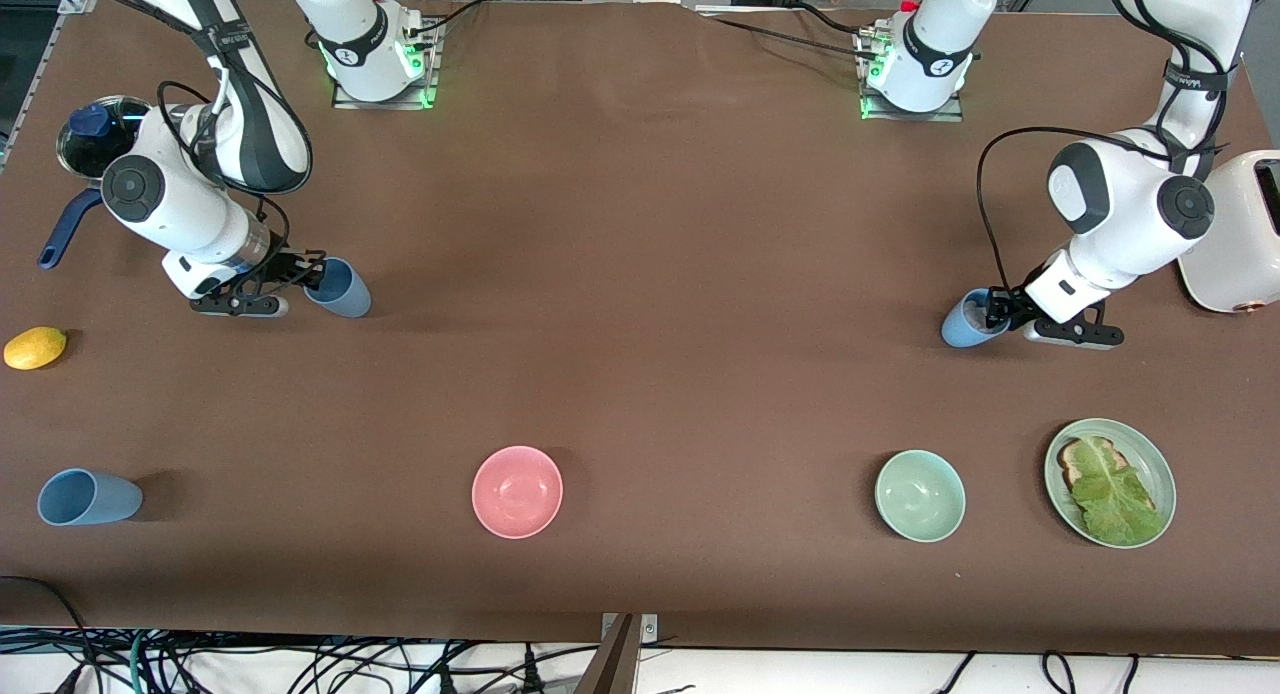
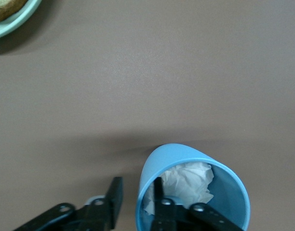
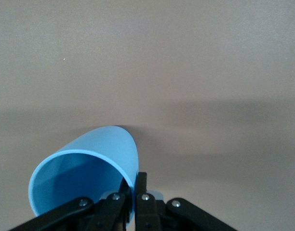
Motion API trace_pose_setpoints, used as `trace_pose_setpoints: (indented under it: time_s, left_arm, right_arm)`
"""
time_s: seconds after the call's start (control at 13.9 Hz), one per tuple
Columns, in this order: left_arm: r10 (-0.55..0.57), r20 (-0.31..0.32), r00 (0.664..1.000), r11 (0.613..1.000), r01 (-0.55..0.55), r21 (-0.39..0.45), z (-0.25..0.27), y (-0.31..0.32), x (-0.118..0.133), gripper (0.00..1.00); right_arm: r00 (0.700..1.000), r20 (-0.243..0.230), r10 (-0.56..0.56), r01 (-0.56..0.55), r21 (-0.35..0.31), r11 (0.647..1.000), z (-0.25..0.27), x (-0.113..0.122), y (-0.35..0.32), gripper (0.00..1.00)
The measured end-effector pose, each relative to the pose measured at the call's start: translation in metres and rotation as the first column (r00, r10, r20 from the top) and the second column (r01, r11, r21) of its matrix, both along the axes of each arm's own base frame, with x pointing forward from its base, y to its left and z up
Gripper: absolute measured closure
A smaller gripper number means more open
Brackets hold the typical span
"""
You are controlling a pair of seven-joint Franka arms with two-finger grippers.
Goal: Stack blue cups with both arms
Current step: 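Close both grippers on the rims of the blue cups, then carry the tissue-filled blue cup to mid-table with the left gripper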
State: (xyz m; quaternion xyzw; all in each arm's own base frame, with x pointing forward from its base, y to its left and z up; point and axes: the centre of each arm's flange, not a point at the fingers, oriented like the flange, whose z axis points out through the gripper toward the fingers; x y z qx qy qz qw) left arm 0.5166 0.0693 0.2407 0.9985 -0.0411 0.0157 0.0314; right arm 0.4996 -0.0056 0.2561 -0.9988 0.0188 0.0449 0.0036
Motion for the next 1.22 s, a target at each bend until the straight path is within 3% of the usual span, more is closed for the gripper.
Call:
trace_pose_setpoints:
  time_s: [0.14,0.58,0.79,1.22]
  left_arm:
    - [-0.002,-0.004,1.000,1.000,0.002,-0.001,0.000,-0.001,0.000,0.95]
    - [-0.007,-0.011,1.000,1.000,0.007,-0.007,0.005,-0.003,0.002,0.95]
    - [-0.019,-0.039,0.999,0.999,0.018,-0.035,0.031,-0.012,0.015,0.95]
    - [0.004,-0.109,0.994,0.997,-0.013,-0.082,0.102,-0.039,0.048,0.95]
  right_arm:
    - [1.000,0.002,0.008,-0.008,0.001,1.000,0.003,0.003,0.005,0.95]
    - [0.996,-0.084,0.011,-0.010,0.003,1.000,0.074,0.045,0.006,0.95]
    - [0.996,-0.087,0.010,-0.010,0.003,1.000,0.100,0.057,0.006,0.95]
    - [0.996,-0.091,0.008,-0.008,0.002,1.000,0.099,0.058,0.006,0.95]
